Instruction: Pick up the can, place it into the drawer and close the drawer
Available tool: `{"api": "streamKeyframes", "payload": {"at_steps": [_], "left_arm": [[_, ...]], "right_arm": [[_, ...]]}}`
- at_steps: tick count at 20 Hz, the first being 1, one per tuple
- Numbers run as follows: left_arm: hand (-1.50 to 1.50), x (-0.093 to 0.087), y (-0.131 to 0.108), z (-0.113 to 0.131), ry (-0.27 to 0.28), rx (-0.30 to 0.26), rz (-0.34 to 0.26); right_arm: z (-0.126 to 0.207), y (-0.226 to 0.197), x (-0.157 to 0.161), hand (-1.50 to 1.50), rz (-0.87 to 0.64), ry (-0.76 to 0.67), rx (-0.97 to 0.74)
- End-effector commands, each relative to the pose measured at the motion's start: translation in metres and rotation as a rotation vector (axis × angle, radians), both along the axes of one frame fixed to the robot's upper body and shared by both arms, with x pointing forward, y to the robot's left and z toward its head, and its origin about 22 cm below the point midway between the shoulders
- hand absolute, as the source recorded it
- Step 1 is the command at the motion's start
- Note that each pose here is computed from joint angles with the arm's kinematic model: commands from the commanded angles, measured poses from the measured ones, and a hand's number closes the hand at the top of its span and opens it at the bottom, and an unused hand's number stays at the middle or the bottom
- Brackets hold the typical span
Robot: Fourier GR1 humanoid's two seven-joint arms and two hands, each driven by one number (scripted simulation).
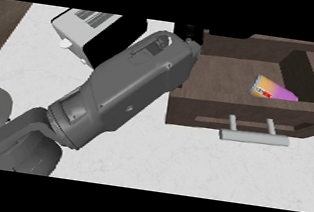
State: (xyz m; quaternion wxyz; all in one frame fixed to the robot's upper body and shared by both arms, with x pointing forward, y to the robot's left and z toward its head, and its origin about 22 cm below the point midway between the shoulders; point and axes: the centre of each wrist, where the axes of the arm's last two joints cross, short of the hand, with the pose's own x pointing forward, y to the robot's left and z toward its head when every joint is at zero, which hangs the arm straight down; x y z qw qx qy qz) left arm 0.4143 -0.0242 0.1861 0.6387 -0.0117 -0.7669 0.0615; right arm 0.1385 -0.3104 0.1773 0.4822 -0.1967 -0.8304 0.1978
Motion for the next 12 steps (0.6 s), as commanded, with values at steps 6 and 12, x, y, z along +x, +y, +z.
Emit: {"api": "streamKeyframes", "payload": {"at_steps": [6,12], "left_arm": [[-1.5,0.002,0.001,0.003,0.043,-0.014,-0.007],[-1.5,0.01,0.018,0.006,0.06,-0.001,0.009]], "right_arm": [[-0.004,0.058,0.061,-1.5,-0.04,-0.031,-0.226],[-0.018,0.081,0.114,-1.5,-0.055,-0.035,-0.374]]}}
